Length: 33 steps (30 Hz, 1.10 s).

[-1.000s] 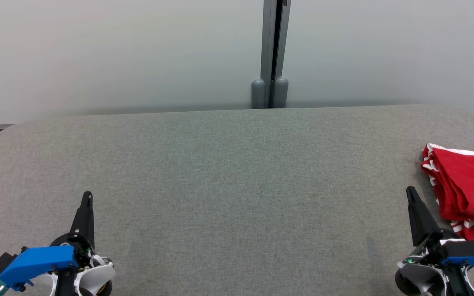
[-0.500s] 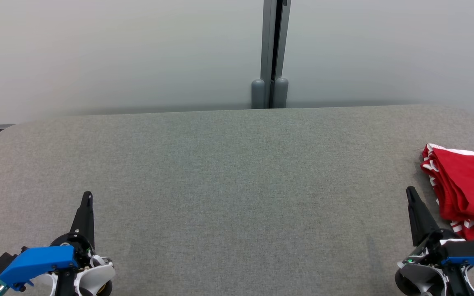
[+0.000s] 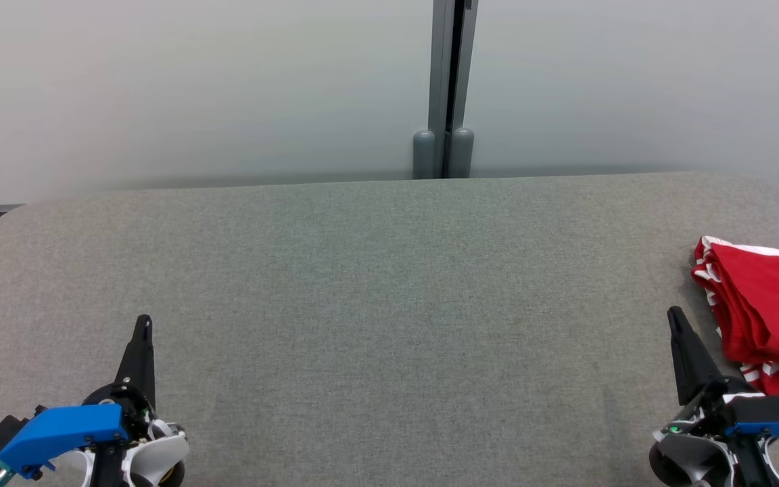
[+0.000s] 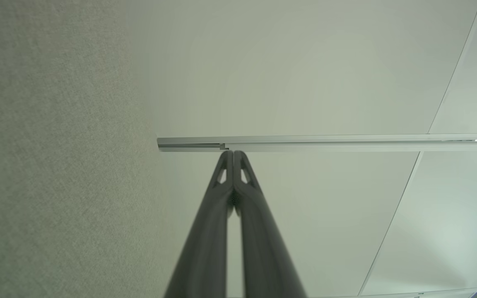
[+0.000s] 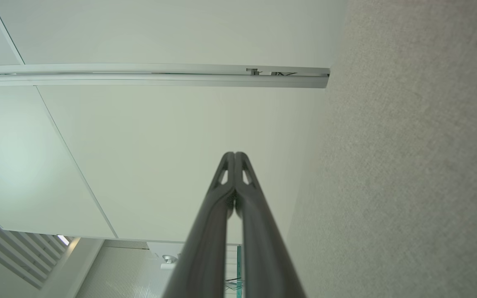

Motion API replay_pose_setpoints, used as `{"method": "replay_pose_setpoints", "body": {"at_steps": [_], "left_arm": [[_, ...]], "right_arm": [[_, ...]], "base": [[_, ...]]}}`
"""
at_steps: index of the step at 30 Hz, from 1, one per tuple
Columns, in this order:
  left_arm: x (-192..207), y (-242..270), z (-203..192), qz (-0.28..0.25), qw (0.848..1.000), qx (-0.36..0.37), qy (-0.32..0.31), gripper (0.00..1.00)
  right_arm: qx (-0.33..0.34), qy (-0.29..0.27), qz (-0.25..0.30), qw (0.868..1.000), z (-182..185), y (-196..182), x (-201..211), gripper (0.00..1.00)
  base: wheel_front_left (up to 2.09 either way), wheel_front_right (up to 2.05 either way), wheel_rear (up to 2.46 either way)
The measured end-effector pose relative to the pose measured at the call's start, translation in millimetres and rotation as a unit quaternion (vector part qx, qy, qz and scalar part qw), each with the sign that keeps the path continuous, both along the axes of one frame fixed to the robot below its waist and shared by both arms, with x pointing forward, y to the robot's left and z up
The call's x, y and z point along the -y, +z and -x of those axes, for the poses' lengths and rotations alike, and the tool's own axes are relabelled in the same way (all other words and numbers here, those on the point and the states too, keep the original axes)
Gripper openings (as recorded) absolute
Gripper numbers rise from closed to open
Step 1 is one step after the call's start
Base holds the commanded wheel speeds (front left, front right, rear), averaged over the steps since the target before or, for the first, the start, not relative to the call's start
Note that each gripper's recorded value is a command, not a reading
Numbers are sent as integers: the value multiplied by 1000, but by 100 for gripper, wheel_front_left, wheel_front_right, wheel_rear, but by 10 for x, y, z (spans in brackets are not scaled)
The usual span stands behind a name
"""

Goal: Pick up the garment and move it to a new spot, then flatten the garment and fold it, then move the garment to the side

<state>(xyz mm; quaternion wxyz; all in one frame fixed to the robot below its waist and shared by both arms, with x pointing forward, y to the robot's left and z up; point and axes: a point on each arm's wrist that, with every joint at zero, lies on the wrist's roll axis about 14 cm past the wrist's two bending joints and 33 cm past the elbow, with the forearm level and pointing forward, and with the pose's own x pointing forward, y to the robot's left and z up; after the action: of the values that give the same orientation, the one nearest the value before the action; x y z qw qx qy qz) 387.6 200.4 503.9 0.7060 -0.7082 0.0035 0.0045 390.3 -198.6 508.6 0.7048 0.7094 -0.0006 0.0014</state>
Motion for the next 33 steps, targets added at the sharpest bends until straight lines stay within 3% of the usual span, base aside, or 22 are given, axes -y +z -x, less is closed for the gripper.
{"method": "replay_pose_setpoints", "body": {"at_steps": [33], "left_arm": [[0, 1, 0, 0, 1000, 0, 0, 0]], "right_arm": [[0, 0, 0, 1000, 0, -1, 0, 0]], "base": [[0, 0, 0]]}}
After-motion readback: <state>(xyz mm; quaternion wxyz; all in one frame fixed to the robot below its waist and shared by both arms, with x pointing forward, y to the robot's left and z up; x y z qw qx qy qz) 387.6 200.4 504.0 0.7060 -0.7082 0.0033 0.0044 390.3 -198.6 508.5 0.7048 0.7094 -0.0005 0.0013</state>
